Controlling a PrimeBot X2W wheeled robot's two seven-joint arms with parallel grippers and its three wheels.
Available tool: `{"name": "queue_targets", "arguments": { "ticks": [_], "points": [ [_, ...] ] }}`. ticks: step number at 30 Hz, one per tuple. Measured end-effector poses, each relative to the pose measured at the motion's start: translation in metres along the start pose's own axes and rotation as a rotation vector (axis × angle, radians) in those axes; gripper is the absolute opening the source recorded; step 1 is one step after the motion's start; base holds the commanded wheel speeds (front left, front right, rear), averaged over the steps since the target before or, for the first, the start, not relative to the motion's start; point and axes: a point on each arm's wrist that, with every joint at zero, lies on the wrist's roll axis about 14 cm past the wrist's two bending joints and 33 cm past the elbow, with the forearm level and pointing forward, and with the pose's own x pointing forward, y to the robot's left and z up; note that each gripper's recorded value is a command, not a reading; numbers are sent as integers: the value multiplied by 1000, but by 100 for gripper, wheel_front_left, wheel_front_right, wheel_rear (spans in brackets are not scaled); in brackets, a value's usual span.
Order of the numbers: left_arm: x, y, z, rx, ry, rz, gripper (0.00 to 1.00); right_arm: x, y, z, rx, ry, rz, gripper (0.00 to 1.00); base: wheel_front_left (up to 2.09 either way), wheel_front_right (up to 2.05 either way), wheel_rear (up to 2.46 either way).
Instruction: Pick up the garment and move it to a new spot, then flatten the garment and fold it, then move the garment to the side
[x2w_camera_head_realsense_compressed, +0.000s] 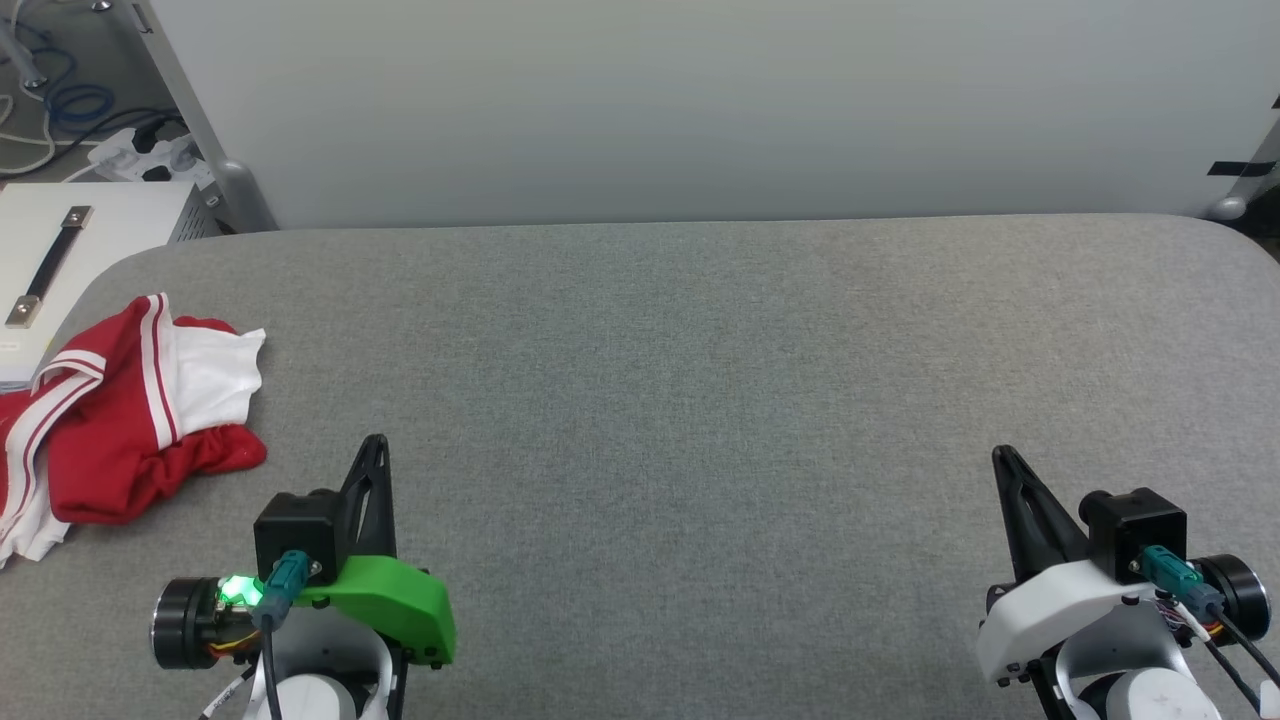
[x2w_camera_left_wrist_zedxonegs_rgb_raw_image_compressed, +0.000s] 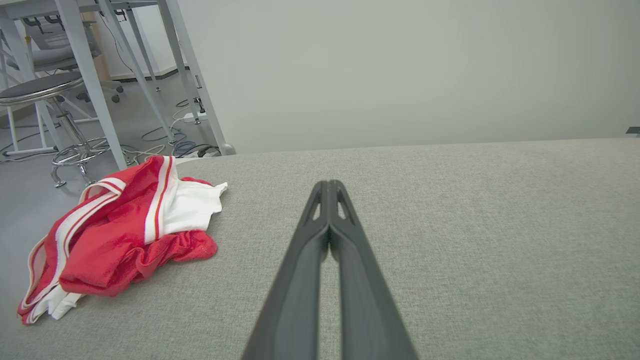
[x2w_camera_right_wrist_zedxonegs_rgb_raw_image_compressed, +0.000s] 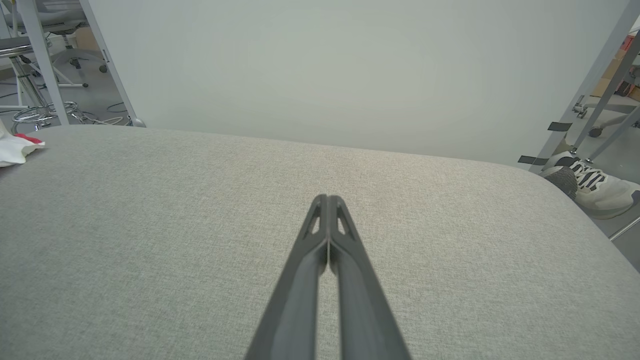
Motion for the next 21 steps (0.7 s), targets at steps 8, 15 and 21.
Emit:
{"name": "queue_targets", "arguments": {
  "ticks": [8, 15, 21],
  "points": [
    [0, 0, 0, 0, 0, 0, 0, 0, 0, 0, 0, 0, 0, 0, 0, 0, 0],
    [0, 0, 0, 0, 0, 0, 100, 0, 0, 0, 2, 1, 0, 100, 0, 0, 0],
    [0, 0, -1, -11, -3, -1, 100, 0, 0, -1, 12, -3, 0, 100, 0, 0, 0]
  ]
}}
